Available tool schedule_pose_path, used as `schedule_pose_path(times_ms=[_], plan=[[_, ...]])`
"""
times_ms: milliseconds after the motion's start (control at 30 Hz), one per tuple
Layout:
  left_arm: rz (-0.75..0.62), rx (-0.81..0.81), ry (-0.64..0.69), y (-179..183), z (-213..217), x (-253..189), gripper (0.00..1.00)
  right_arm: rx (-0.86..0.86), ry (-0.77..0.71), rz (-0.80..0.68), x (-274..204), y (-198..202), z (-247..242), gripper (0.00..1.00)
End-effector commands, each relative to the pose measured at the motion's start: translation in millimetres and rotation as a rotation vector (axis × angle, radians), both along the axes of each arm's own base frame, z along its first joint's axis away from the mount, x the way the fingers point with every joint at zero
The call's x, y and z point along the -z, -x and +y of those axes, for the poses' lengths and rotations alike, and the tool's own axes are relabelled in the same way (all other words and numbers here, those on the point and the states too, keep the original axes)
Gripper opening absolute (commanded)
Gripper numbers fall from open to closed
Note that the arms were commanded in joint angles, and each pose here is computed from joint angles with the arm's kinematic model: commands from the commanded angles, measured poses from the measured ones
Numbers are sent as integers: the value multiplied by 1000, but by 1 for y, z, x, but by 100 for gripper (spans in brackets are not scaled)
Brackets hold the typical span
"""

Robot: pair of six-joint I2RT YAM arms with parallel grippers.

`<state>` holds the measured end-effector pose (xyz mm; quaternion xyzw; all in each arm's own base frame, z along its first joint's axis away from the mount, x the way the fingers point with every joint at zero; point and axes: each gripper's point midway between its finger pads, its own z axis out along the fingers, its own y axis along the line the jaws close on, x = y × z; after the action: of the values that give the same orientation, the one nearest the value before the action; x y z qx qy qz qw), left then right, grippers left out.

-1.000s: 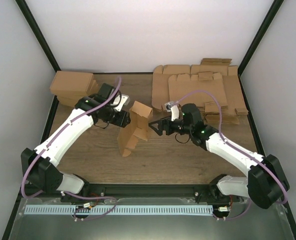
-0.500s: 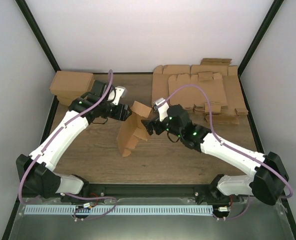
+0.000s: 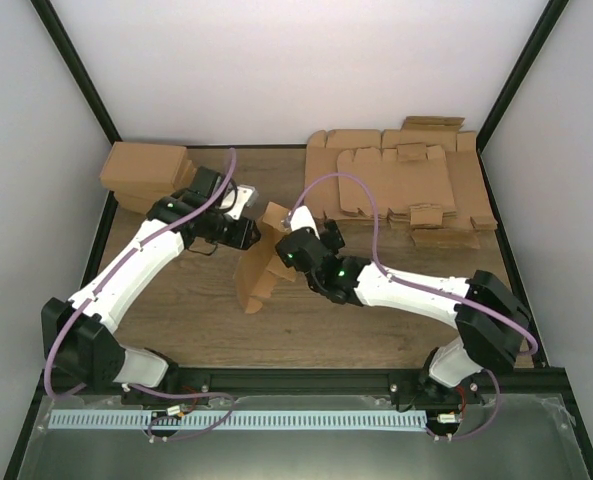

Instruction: Fold the paper box

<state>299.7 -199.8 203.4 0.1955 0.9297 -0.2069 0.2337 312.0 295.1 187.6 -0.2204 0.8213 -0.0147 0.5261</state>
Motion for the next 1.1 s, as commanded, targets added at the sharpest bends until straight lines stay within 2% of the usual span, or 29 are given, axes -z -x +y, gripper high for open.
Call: schedule_pose_path(times_ms=[0,133,200,333,533,633,667,767,833,967,1067], plan=[[24,1,-49,5,7,9,34,215,-51,-147,-45,-19,-17,100],[22,0,-66,6,5,10,12,266,-90,-220,-65,-23,-19,97],[18,17,-79,7,-2,11,5,267,-108,-242,-72,-24,-17,96],[5,12,-165,7,-5,16,4,215,-182,-246,-87,-22,-8,95],[-10,26,-175,8,-9,13,4,115,-287,-177,-105,-24,3,87],[-23,24,-168,6,-10,9,12,58,-347,-90,-106,-28,3,84],[-28,29,-156,6,-12,7,19,17,-377,-51,-106,-26,5,84],[-35,50,-105,6,-21,1,46,-66,-434,16,-108,-23,2,84],[-76,38,-22,-2,-25,-17,57,-92,-436,68,-103,-24,-5,84],[-94,37,102,-13,-25,-39,57,-118,-438,110,-96,-21,-7,85],[-98,27,189,-24,-21,-50,56,-171,-459,124,-97,-14,-2,90]])
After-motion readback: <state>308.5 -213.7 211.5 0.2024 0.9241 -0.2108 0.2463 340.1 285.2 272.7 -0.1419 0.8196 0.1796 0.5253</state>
